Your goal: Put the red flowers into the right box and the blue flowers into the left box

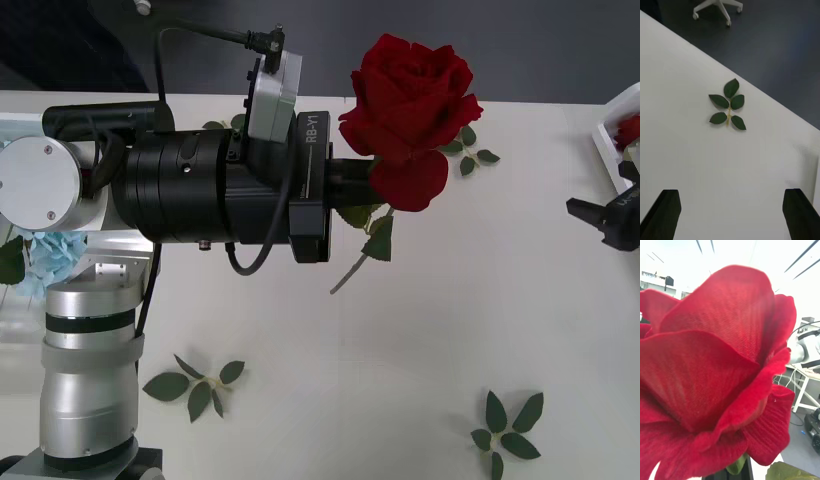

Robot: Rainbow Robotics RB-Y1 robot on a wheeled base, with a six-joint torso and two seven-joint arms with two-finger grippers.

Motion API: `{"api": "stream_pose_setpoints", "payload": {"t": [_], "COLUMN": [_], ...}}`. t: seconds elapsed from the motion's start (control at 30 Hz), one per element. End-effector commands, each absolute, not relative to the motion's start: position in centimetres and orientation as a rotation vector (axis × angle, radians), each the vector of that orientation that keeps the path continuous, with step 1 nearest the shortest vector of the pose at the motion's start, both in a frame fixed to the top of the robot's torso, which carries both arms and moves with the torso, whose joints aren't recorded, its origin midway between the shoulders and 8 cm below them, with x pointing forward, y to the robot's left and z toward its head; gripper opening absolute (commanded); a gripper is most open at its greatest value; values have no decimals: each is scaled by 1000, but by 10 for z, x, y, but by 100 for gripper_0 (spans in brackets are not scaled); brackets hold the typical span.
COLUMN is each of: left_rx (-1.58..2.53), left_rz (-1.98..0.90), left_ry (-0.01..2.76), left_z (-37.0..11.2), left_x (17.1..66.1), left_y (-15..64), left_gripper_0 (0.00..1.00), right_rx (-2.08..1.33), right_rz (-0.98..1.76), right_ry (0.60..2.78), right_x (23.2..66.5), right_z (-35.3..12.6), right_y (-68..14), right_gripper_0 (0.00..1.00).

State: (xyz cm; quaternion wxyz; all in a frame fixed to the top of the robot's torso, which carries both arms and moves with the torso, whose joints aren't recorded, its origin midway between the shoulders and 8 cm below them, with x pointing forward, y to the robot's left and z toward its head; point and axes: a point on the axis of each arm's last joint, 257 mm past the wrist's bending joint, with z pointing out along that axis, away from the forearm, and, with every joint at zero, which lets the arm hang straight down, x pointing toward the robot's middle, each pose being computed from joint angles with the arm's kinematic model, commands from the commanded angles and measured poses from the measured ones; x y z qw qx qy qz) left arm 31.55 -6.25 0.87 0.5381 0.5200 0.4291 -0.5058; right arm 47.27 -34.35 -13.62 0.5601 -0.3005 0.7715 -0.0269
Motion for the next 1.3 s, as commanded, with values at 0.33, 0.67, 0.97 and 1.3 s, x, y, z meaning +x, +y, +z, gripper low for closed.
{"api": "stream_pose_setpoints", "payload": {"t": [0.33, 0.67, 0.97, 1.3], "left_rx": [1217, 1217, 1217, 1217], "left_rz": [-1220, -1220, -1220, -1220], "left_ry": [1013, 1013, 1013, 1013], "left_z": [25, 25, 25, 25], "left_x": [313, 313, 313, 313], "left_y": [-60, -60, -60, -60], "left_gripper_0": [0, 0, 0, 0], "right_rx": [-908, -985, -1046, -1093], "right_rz": [125, 339, 457, 590], "right_ry": [1620, 1567, 1498, 1401], "right_x": [418, 368, 346, 323], "right_z": [-153, -148, -143, -134], "right_y": [-224, -145, -94, -36], "right_gripper_0": [80, 80, 80, 80]}}
